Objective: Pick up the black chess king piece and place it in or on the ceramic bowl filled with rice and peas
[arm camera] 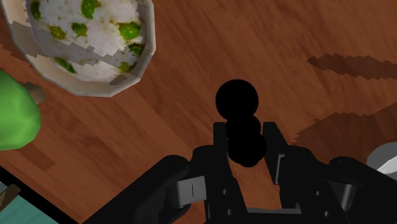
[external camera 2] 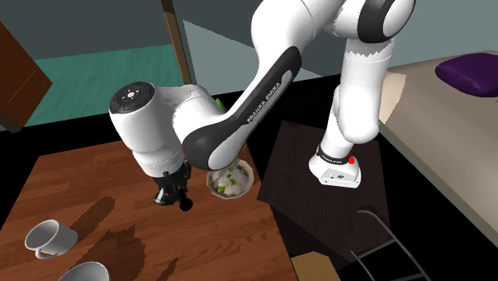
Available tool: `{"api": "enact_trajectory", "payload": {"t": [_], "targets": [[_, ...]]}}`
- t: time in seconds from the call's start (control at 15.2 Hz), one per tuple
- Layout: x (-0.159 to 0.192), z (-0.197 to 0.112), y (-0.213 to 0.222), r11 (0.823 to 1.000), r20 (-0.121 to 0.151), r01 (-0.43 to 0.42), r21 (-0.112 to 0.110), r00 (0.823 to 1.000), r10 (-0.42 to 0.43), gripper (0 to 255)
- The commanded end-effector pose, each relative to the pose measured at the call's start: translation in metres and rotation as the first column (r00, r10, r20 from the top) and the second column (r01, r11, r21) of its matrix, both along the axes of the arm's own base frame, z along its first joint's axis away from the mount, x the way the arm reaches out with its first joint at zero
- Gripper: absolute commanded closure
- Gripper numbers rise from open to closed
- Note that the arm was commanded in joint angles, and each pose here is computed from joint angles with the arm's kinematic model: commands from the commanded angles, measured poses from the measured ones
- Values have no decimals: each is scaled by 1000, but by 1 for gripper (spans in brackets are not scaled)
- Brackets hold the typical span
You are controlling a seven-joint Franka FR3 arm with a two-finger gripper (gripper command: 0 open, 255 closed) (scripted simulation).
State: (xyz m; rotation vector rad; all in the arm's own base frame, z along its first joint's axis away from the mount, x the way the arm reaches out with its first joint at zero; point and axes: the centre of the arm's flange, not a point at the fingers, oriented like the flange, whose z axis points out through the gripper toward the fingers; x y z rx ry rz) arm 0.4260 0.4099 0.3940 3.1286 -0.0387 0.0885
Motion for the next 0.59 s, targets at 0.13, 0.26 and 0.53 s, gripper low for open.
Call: {"api": "enact_trajectory", "payload": {"t": [0.13, 0.26, 0.53], "targets": [[-3, 14, -13, 1000, 0, 0, 0, 1000, 0, 255], [-13, 18, -37, 1000, 0, 0, 0, 1000, 0, 255], [-31, 27, -86, 1000, 0, 0, 0, 1000, 0, 255]]}}
